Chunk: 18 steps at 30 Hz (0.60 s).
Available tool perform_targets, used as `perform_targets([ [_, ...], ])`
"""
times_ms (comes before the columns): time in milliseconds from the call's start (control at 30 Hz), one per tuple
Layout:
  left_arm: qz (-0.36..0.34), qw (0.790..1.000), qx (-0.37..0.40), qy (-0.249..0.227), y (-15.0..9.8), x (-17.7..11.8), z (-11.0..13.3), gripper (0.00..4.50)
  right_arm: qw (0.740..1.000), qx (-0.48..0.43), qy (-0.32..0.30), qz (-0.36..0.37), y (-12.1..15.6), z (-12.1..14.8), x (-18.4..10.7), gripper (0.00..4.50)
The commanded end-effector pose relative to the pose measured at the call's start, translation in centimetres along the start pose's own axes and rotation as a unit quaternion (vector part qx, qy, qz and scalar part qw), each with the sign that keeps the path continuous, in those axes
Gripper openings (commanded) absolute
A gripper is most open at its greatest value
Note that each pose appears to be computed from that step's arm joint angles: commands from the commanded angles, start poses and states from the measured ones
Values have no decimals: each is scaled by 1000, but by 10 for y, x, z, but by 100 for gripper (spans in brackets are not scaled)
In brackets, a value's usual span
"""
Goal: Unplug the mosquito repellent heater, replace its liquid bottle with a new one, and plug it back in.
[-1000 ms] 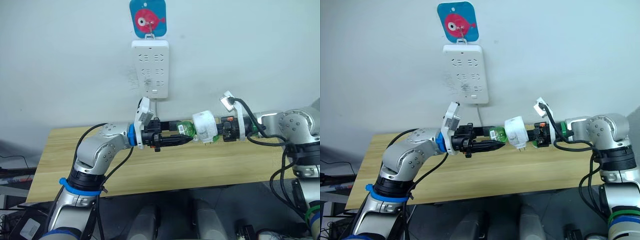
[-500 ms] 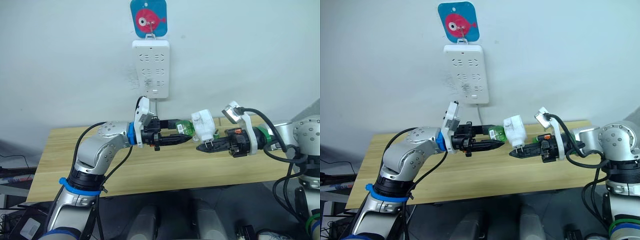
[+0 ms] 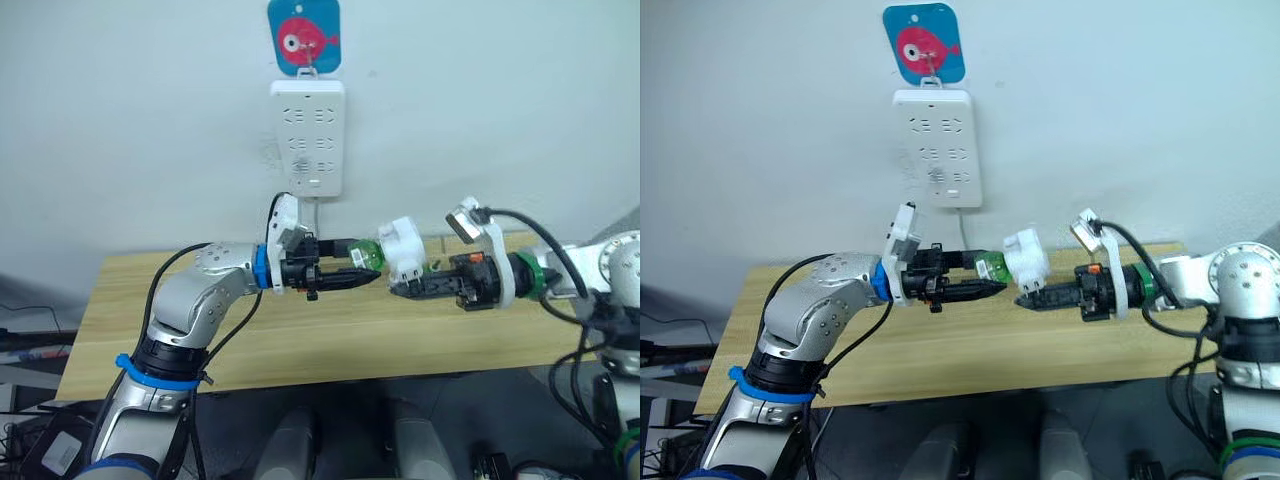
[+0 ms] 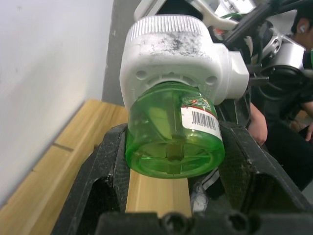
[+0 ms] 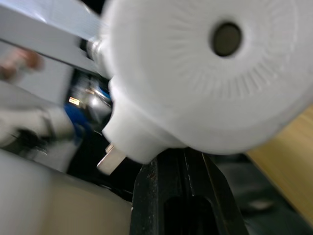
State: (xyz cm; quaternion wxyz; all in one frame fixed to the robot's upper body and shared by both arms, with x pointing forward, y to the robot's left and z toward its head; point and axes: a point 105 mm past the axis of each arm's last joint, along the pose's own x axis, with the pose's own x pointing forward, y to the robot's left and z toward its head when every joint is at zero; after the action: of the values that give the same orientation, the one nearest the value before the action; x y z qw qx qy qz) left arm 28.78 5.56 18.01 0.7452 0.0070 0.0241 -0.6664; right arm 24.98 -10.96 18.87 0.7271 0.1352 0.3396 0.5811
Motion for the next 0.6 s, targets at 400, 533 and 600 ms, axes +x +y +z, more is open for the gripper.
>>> perform_targets([
  [400,-65,993,-95,29,-14,-26,4,228,685,-726,-42,-45,-13,17,-25,447],
  [533,-75,991,-104,39,-10,-24,7,228,597,-798,-75,-23,-2,23,-12,447],
  [600,-77,991,-103,38,-8,-21,10,228,572,-815,-89,-21,1,27,-7,447],
])
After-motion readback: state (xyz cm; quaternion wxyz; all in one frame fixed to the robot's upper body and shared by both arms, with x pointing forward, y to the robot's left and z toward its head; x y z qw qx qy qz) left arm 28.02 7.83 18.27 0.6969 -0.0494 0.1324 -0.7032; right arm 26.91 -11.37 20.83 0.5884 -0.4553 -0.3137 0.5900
